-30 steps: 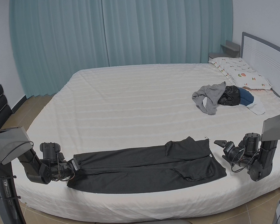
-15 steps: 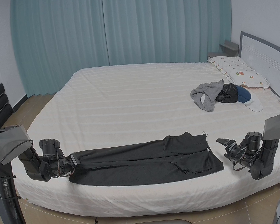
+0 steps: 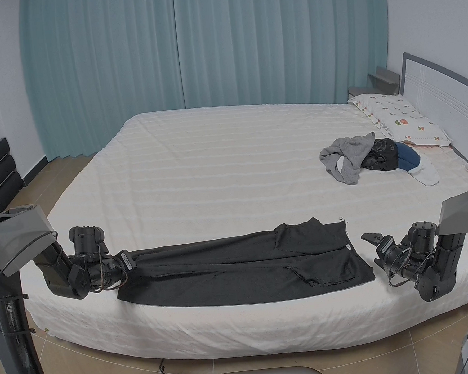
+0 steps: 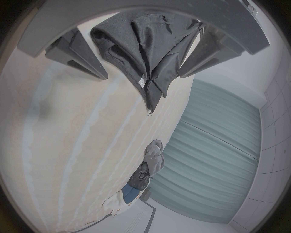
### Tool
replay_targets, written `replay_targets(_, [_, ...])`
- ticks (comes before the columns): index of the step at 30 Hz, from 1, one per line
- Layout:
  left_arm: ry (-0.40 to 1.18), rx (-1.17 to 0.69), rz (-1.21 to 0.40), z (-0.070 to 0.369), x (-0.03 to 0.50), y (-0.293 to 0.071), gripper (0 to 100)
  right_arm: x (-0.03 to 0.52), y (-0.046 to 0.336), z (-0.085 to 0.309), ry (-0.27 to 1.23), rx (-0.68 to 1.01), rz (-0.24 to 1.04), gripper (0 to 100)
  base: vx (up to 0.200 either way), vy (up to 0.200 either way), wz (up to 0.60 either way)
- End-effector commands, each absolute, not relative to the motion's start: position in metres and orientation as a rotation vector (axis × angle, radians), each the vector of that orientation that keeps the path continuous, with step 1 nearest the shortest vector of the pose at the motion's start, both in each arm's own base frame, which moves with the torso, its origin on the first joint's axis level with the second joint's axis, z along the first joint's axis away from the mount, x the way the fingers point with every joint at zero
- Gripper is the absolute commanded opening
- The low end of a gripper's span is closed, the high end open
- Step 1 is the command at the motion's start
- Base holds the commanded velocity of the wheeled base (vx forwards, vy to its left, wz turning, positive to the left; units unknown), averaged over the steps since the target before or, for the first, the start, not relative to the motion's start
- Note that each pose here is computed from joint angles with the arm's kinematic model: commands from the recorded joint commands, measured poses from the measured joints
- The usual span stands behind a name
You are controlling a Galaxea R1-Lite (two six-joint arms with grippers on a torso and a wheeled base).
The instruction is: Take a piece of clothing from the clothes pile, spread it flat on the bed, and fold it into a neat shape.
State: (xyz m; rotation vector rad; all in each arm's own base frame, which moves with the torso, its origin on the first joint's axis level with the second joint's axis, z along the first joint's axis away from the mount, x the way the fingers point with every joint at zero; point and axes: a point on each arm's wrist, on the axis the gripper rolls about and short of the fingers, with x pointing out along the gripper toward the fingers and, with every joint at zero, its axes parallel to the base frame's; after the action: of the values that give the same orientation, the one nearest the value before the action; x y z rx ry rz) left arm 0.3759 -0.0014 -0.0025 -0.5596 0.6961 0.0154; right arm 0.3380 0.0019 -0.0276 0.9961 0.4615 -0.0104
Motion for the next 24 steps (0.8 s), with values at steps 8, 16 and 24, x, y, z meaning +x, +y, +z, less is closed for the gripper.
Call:
replay_targets(8, [0.674,-0.535,-0.005,0.037,0.378,-0.029,0,0.337,0.003,-0.030,0.469,0.994,-0.011,100,0.000,-0.200,0.00])
replay_targets(16, [0.698,-0.587,-0.023,0.071,0.380,-0.055,0,0.337,0.005,-0.030,0.475,0.993,-0.007,100,0.000,-0.200,0.00])
replay_targets(24, [0.751,-0.605,-0.056,0.091,0.384,-0.082,0,0.336,0.006,-0.030,0.478,0.992,-0.005,100,0.000,-0.200,0.00])
